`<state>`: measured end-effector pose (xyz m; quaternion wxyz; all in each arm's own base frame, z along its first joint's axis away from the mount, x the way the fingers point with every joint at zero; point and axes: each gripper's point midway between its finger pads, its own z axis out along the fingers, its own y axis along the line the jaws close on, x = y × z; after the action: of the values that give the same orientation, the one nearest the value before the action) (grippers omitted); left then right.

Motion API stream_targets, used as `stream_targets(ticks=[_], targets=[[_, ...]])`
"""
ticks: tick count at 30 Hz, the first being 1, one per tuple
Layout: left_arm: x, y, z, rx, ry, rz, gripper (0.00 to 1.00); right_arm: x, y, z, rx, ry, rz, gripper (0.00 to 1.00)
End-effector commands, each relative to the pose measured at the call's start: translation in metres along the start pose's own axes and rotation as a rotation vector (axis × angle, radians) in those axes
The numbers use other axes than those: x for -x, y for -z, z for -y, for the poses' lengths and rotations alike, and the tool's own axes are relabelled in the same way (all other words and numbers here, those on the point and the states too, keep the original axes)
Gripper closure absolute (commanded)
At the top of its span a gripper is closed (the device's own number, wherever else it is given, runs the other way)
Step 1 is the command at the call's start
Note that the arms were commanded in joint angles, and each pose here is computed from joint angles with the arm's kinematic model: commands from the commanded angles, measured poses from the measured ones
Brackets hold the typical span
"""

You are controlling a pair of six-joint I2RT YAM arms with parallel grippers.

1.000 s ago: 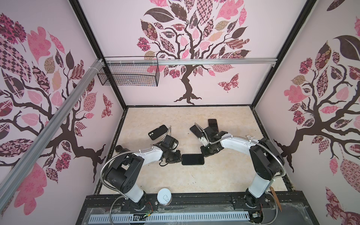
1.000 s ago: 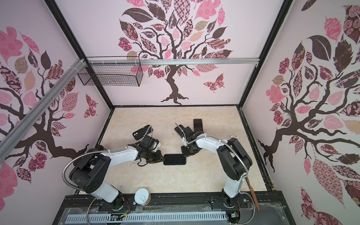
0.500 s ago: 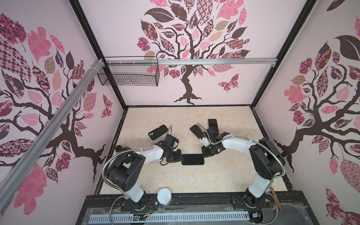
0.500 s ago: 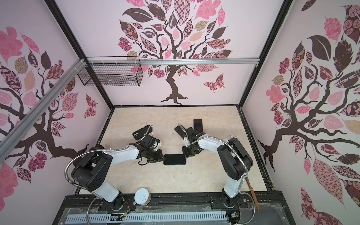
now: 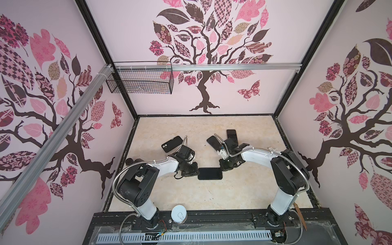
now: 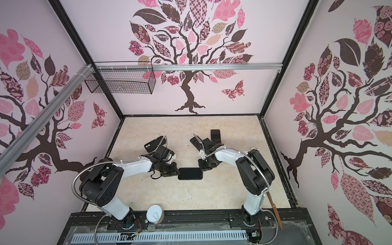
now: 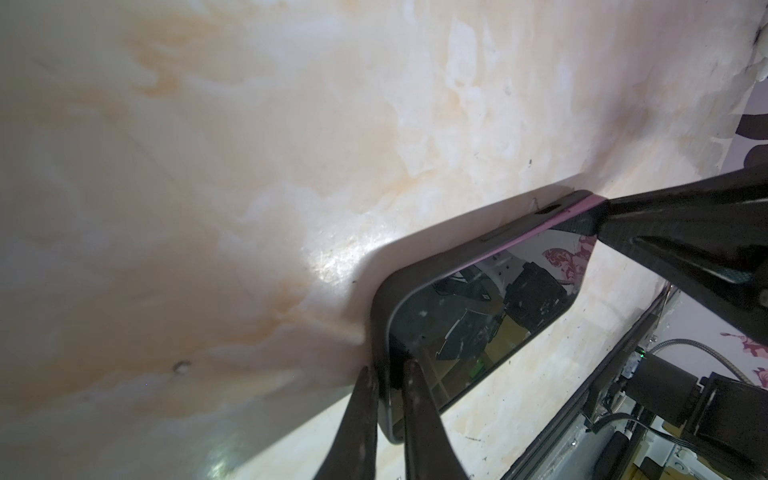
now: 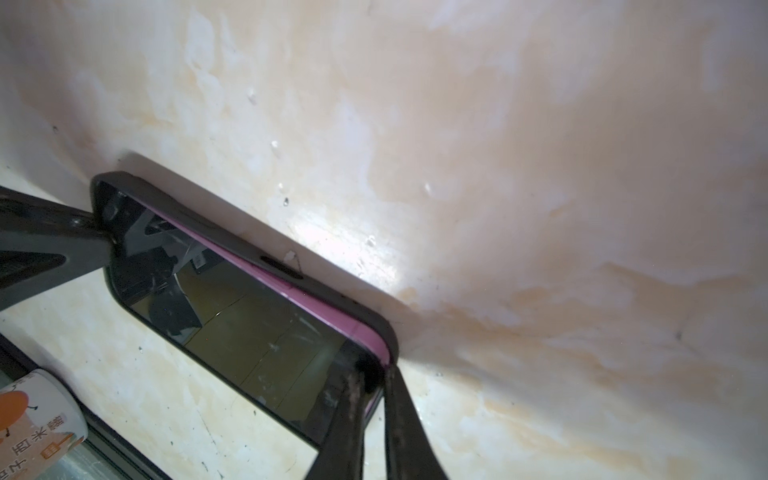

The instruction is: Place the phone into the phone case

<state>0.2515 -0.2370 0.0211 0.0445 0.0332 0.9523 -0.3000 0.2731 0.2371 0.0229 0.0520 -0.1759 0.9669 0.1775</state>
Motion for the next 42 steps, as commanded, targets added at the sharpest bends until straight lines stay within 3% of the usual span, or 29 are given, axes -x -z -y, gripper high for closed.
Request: stream_targets(ticks=[1,12,25,33,39,42], targets=[[0.017,-0.012,0.012,-0.028,-0.06,0.043,0.87,-0.04,-0.045,0.012,-0.094,0.03,-0.156,0.87],[0.015,-0.01,0.01,-0.025,-0.063,0.051,0.87,-0.06,-0.075,0.021,-0.216,0.07,-0.259,0.87],[0.013,-0.009,0.008,-0.016,-0.056,0.056,0.87,-0.076,-0.093,0.028,-0.241,0.063,-0.316,0.87],[0.016,0.014,0.001,0.063,-0.04,0.121,0.87,-0.049,-0.056,0.025,-0.309,0.099,-0.211,0.77],[0.017,0.047,-0.007,0.1,-0.01,0.203,0.84,-0.006,-0.008,0.004,-0.292,0.164,-0.071,0.69],[0.016,0.066,-0.016,0.122,0.018,0.252,0.8,0.015,0.017,-0.012,-0.259,0.247,0.01,0.59]])
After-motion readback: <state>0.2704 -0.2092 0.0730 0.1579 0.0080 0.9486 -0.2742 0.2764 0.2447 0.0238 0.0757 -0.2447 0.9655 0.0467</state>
